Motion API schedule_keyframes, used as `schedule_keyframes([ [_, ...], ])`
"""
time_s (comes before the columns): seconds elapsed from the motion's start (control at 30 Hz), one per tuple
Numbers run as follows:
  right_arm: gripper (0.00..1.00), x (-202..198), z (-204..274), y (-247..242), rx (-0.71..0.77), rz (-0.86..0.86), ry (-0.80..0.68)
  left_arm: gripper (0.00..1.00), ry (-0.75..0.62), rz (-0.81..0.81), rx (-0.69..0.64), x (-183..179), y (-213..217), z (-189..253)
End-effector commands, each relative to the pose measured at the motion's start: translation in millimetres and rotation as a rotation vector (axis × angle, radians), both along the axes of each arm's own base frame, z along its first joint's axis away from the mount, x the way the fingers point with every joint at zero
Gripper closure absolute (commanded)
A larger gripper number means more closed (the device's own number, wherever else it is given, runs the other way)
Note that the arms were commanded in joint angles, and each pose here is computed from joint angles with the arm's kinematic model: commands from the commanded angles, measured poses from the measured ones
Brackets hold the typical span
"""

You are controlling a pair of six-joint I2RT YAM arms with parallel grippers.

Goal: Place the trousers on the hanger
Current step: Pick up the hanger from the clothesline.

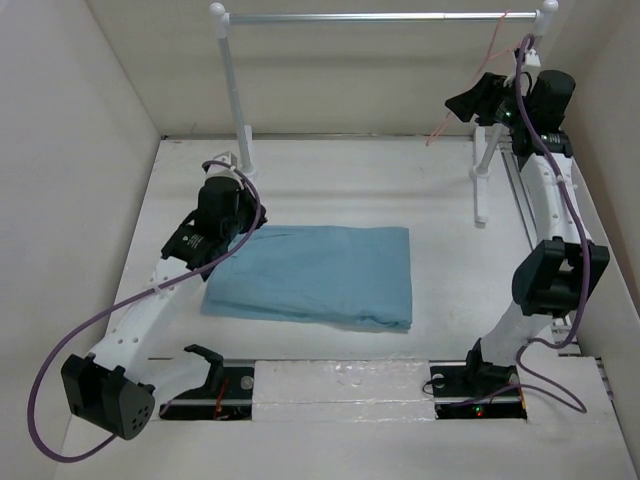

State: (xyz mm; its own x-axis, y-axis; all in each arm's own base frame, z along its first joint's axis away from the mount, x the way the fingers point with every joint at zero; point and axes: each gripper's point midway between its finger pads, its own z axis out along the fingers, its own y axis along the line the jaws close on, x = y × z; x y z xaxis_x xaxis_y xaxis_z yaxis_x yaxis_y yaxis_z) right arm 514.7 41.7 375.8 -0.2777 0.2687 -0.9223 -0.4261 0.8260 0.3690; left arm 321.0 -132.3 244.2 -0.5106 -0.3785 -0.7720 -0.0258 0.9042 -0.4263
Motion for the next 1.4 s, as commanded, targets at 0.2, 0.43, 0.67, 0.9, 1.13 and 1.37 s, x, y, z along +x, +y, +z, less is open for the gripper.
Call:
schedule_keyframes([
  [0.2,0.44,9,20,29,0.079,0.125,-0.176,1.0,0.106,-0.101,-0.031,-21,-21,-51],
  [0.43,0.82,15,5,37,0.113,0.126,-0.178,0.79,0.057,-0.112,-0.042,-14,-25,-31],
  [0.67,1.0,7,47,49,0.106,0.192,-0.275,0.75,0.048,-0.165,-0.078,-7,-40,-19],
  [0.9,1.0,-15,64,72,0.099,0.248,-0.277,0.57,-0.022,-0.231,-0.118,5,-56,21],
  [1.13,1.0,-44,29,76,0.108,0.263,-0.201,0.47,-0.141,-0.347,-0.207,23,-87,85],
  [1.37,1.0,-67,-11,83,0.073,0.297,-0.142,0.44,-0.266,-0.461,-0.202,43,-128,147],
])
